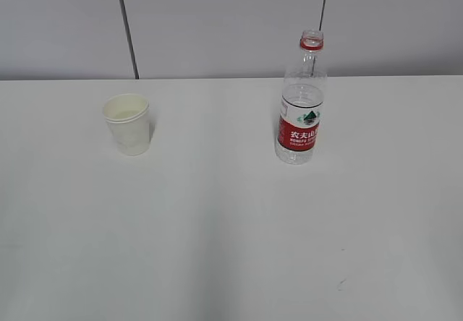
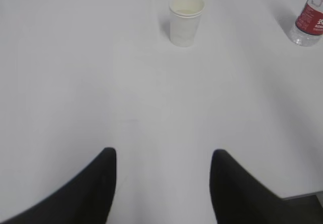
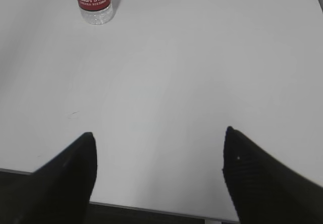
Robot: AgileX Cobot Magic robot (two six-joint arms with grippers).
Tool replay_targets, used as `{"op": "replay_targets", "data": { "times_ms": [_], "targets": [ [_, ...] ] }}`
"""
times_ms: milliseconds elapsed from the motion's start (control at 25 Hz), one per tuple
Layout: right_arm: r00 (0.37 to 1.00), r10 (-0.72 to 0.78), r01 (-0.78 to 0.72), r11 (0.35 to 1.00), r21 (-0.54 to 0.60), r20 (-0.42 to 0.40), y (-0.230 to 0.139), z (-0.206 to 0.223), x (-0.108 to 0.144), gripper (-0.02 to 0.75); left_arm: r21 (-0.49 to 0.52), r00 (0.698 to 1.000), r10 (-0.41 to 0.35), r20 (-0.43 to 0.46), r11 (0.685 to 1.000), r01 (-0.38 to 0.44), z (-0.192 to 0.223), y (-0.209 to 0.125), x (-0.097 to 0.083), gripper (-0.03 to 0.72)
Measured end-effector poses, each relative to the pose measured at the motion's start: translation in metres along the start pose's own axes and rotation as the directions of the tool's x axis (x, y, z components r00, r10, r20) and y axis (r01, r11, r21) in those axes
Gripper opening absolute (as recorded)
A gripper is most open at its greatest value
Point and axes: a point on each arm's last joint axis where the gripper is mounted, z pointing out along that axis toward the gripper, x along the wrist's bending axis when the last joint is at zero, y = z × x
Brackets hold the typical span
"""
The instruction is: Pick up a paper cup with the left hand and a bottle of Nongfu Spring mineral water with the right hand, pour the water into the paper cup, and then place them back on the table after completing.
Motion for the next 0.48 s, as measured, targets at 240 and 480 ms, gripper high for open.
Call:
{"op": "replay_targets", "data": {
  "times_ms": [240,480],
  "targets": [
    [1.000,-0.002,0.002,1.000,-0.010,0.007,-0.0011,-0.0006,-0.0007,0.572,-0.003,1.000,-0.006,-0.010,1.000,0.006,0.0000,0.0001,-0.0002,0.375],
    [1.000,-0.006,0.006,1.000,-0.012,0.015,-0.0009,-0.0006,-0.0014,0.572,-0.007,0.998,-0.029,-0.053,1.000,0.029,-0.0001,0.0000,-0.0007,0.375]
  ]
}}
